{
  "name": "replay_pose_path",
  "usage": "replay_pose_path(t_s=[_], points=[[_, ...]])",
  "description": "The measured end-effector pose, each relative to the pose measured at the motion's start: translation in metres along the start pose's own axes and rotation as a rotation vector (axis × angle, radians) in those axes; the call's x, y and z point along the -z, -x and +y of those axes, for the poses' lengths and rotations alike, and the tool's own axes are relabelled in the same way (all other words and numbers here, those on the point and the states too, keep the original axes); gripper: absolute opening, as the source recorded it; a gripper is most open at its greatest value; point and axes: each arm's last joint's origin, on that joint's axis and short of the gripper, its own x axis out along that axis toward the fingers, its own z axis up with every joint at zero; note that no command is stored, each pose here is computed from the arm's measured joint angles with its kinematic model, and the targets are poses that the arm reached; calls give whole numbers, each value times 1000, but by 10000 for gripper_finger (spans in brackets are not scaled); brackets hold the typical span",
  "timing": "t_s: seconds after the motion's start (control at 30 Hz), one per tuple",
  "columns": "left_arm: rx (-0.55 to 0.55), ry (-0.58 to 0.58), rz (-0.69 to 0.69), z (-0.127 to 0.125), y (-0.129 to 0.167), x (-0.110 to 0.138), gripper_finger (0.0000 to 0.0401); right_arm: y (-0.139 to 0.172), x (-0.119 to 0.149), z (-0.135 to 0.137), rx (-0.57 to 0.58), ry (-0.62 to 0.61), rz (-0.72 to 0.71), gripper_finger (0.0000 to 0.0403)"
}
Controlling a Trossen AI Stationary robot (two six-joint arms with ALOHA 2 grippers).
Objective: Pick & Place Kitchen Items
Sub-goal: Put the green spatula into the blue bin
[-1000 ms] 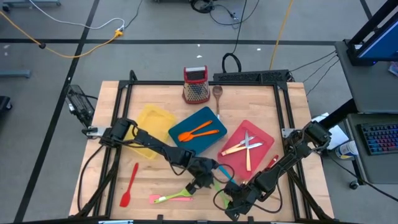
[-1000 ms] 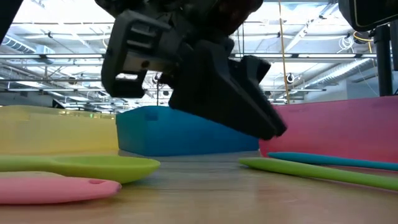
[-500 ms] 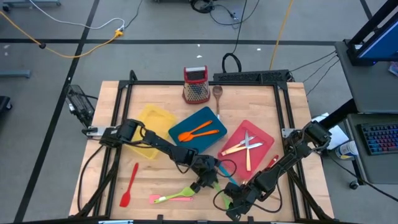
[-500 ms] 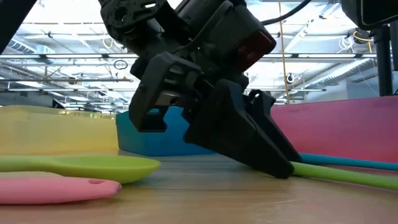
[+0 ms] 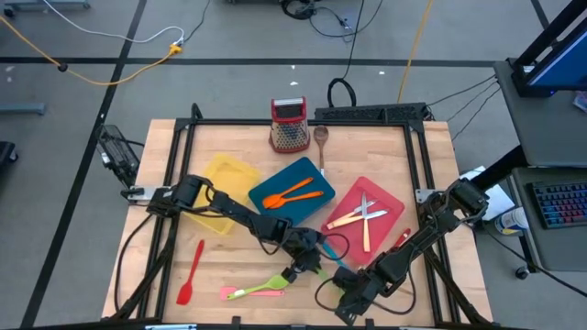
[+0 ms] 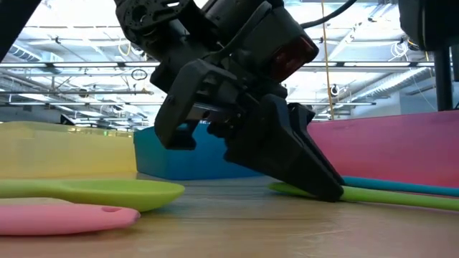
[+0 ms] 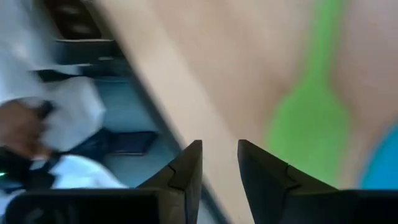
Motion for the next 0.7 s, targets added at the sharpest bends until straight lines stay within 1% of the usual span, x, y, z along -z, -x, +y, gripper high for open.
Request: replay_pose_path(t_s=[0.07, 0.1, 0.2, 0.33, 0.5, 0.6, 0.7], points=[[1, 8, 6, -2, -1, 0, 49, 0, 1, -7, 75, -8, 9, 95], [-1, 13, 9, -3, -1, 0, 56, 0, 2, -10, 105, -16, 14, 95], [-26, 29, 9, -6, -2, -1, 80, 1, 7, -16, 170, -96, 23, 95], [-98, 81, -12, -7, -4, -5, 84, 1, 16, -15, 172, -190, 53, 95], [-117, 175, -48, -7, -4, -8, 64, 0, 30, -15, 184, -296, 78, 95], [-121, 182, -52, -8, -5, -9, 59, -5, 38, -23, 186, -320, 47, 95], [-126, 183, -52, -11, -6, -10, 65, -10, 44, -34, 141, -356, 8, 95]])
